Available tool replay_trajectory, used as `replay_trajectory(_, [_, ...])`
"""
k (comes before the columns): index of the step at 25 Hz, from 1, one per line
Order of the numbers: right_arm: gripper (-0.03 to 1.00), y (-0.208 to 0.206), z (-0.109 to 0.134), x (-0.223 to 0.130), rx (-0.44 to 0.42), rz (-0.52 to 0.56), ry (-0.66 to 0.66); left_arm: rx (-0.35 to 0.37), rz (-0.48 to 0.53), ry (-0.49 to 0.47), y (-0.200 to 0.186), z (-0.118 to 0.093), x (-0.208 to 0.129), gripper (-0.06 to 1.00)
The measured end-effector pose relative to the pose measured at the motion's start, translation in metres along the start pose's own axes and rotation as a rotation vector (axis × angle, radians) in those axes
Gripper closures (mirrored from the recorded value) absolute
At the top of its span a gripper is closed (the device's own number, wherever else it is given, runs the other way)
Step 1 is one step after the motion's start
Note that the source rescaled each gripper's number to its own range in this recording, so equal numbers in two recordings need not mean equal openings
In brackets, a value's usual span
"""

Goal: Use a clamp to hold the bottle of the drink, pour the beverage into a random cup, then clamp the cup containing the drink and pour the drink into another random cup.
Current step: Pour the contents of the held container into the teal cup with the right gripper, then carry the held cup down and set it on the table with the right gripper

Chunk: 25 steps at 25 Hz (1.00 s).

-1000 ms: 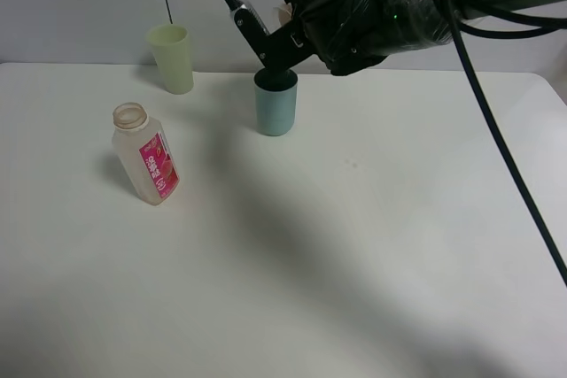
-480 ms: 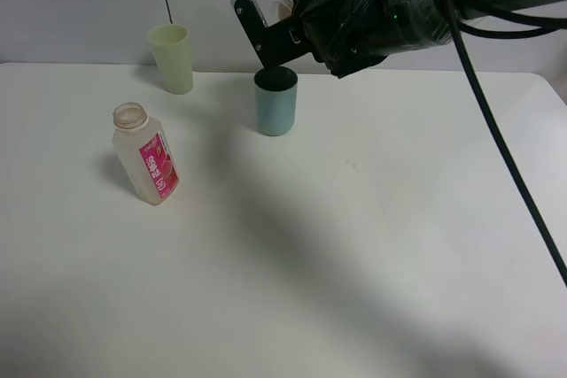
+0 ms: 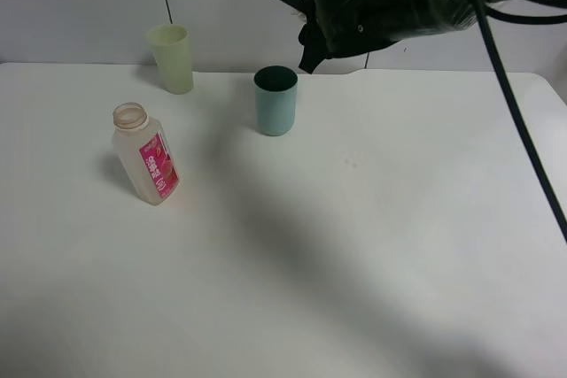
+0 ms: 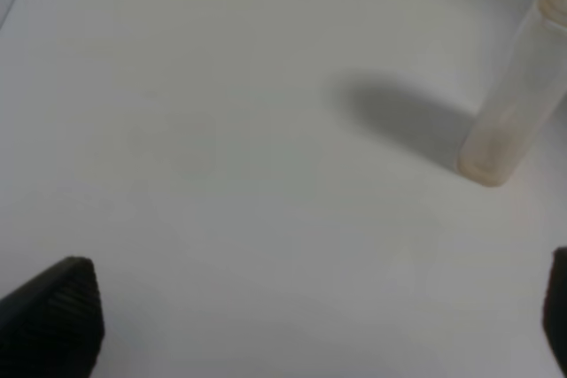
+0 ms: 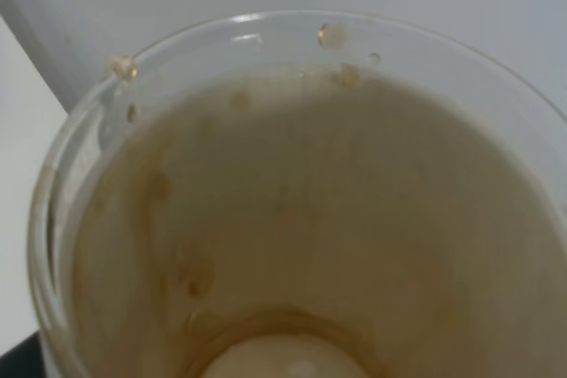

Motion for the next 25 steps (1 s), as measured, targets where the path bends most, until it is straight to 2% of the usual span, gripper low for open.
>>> replay_trajectory(5, [0.96,-0.022,-0.012,0.003,0.045,0.058,0.217,0.000,0.000,0.000,0.000,0.000,0.000,-0.06])
replay_trajectory(8, [0.96,-0.039,-0.018,0.007,0.093,0.085,0.289,0.000,0.000,0.000,0.000,0.000,0.000,-0.06])
replay_trajectory(13, [0.96,-0.068,-0.011,0.013,0.263,0.086,0.356,0.000,0.000,0.000,0.000,0.000,0.000,-0.06])
replay_trajectory(17, [0.96,-0.094,0.002,0.011,0.430,0.057,0.365,0.000,0.000,0.000,0.000,0.000,0.000,-0.06])
replay_trajectory(22, [0.96,-0.127,0.019,0.004,0.613,-0.092,0.394,0.000,0.000,0.000,0.000,0.000,0.000,-0.06])
replay_trajectory(25, [0.96,-0.138,0.023,-0.008,0.651,-0.178,0.429,0.000,0.000,0.000,0.000,0.000,0.000,-0.06])
Point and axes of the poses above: a point on each arm's last joint axis where the gripper is mounted, y pointing out along that axis toward the gripper, z along the wrist's bending axis when the last joint is at zero, x = y × z, the point moved 7 cm from there along y, pointing out along that axis toward the gripper, and after that the axes turned 15 degrees about y, right-handed, at the moved point
